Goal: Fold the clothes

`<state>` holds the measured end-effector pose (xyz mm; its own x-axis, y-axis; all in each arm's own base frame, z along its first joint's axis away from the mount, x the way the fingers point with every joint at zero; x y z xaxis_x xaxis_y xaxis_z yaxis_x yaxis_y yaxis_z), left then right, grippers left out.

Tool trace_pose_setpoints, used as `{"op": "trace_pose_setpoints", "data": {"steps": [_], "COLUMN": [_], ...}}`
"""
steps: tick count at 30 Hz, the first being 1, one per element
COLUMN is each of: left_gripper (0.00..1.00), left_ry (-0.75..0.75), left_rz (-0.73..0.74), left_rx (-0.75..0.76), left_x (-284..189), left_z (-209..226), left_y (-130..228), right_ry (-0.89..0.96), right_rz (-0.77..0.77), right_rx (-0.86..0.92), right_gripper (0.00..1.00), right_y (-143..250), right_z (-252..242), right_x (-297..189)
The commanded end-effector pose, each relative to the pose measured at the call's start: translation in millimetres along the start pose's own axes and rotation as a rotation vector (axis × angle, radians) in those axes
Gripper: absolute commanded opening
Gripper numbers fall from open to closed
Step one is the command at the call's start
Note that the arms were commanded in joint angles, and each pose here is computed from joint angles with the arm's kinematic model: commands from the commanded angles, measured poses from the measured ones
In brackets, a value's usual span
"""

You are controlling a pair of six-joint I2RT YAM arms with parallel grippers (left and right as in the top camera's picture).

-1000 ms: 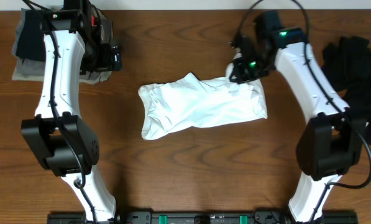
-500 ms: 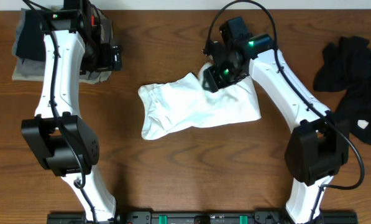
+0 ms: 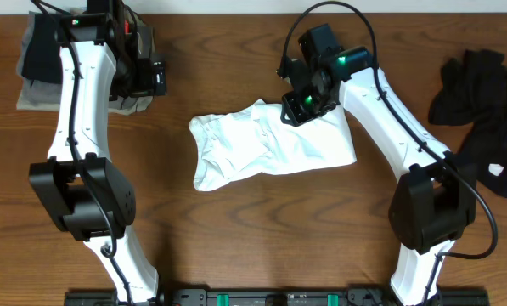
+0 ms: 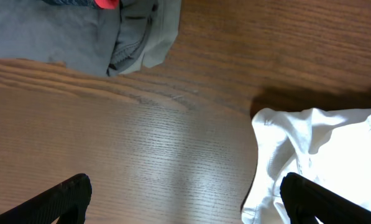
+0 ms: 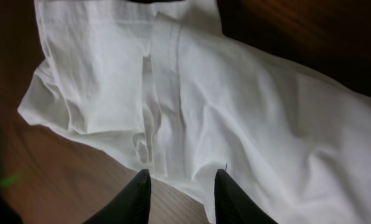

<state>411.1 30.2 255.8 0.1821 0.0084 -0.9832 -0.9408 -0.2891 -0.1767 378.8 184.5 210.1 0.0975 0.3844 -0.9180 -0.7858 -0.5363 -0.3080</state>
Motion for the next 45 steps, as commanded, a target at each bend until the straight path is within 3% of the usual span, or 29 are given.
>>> {"op": "trace_pose_setpoints", "data": {"steps": [1,16,19,23,31,35,39,45], "left_gripper": [0.98,0.98,0.98,0.98,0.98,0.98,0.98,0.96], "left_ry": [0.002,0.015,0.068,0.115,0.188,0.317,0.458,0.479], "left_rz": [-0.001,-0.004,0.010,0.037,0.189,0.259,0.315,0.345], "left_rx": [-0.014,-0.022,-0.021,-0.022,-0.037,-0.049,-0.040,-0.047], "left_x": [0.3,0.3,1.8,11.4,48.1,71.6,95.5,121.1], "left_z": [0.2,-0.9,-4.8,-7.9,-10.0,-16.7,-23.5,-21.4], "left_y": [-1.3,-1.9,-0.9,2.0,26.0,39.9,56.3,74.1], "right_ry": [0.002,-0.018,-0.013,-0.016,-0.025,0.045,0.111,0.128], "right_rz": [0.009,0.015,-0.016,-0.062,-0.187,-0.245,-0.256,-0.242], "right_rx": [-0.010,-0.079,-0.106,-0.146,-0.186,-0.179,-0.147,-0.091], "right_gripper": [0.31,0.26,0.34,0.59,0.72,0.78,0.79,0.79], "right_y": [-1.2,-12.1,-17.0,-24.6,-62.7,-74.8,-76.1,-68.1], "right_z": [3.8,7.5,5.1,5.5,12.5,8.3,-4.4,-26.7], "right_x": [5.8,91.8,96.5,94.6,23.1,-26.1,-53.5,-64.5]}}
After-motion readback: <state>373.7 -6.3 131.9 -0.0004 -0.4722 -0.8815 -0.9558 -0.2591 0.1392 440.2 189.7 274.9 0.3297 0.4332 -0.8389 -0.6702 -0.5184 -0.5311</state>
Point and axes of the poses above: each gripper's point midway between its finger pads, its own x axis out along the fingers, its own z axis along the line the jaws close on, y = z × x, the point moved 10 cm from there along -x, back along the fingers, and after that the axes turned 10 degrees about -x, right-handed, at the moved point
